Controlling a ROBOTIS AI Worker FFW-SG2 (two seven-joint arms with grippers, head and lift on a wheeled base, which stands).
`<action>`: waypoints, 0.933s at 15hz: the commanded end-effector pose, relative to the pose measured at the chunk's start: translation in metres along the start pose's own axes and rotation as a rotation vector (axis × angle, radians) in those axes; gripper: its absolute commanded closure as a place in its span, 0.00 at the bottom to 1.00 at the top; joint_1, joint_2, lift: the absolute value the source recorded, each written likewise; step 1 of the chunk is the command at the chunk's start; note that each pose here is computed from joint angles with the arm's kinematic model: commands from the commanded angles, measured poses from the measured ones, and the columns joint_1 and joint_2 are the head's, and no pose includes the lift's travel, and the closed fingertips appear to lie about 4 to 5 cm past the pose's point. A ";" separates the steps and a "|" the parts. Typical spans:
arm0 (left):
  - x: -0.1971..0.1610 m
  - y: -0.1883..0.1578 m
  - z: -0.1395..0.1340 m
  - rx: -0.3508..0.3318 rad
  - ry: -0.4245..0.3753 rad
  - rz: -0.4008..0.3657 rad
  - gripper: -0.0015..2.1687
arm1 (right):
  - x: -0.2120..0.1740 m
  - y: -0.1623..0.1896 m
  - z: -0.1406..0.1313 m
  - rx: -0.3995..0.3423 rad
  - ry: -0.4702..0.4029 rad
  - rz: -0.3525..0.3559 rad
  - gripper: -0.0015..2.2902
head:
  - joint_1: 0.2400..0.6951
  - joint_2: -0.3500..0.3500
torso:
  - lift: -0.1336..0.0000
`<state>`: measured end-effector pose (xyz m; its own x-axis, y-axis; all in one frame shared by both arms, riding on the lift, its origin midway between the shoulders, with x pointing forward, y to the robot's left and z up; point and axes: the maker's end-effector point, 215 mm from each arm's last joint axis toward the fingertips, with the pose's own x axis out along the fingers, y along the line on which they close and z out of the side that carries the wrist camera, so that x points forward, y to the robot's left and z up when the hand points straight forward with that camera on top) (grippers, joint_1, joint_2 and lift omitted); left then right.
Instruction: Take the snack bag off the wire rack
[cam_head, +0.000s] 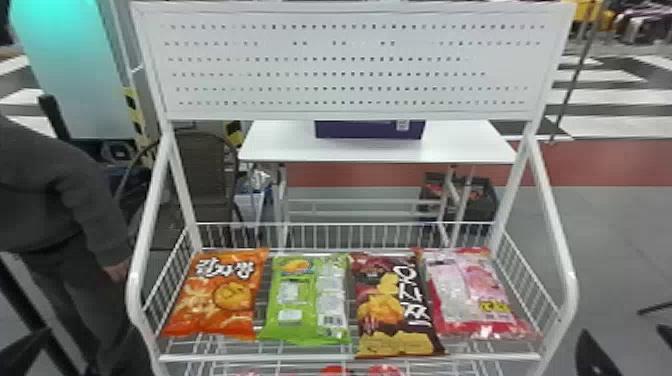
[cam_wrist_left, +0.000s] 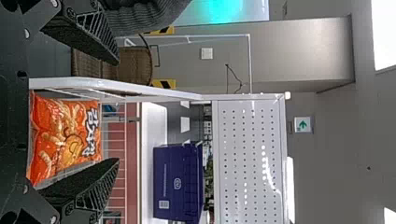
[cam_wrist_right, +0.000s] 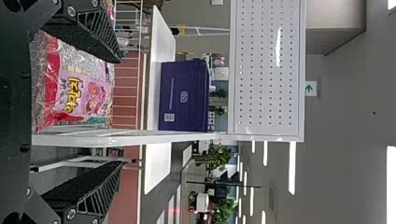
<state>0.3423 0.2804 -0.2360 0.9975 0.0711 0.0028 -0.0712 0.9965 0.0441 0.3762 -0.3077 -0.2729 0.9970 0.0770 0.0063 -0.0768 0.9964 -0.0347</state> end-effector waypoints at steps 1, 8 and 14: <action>0.000 0.000 -0.001 0.001 0.001 0.001 0.07 | 0.001 0.000 -0.001 0.001 0.004 0.000 0.05 | 0.57 0.50 | 1.00; 0.001 0.000 0.000 0.001 -0.001 -0.001 0.07 | 0.001 0.000 -0.002 0.005 0.007 -0.002 0.05 | 0.57 0.50 | 1.00; -0.001 -0.009 0.001 -0.006 -0.003 -0.018 0.07 | 0.046 0.049 -0.025 0.027 0.007 0.073 0.05 | 0.57 0.50 | 1.00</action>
<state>0.3419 0.2729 -0.2349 0.9984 0.0562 0.0048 -0.0563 0.9977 0.0385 0.4016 -0.2778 -0.2897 0.9930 0.1176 0.0106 -0.1176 0.9931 -0.0041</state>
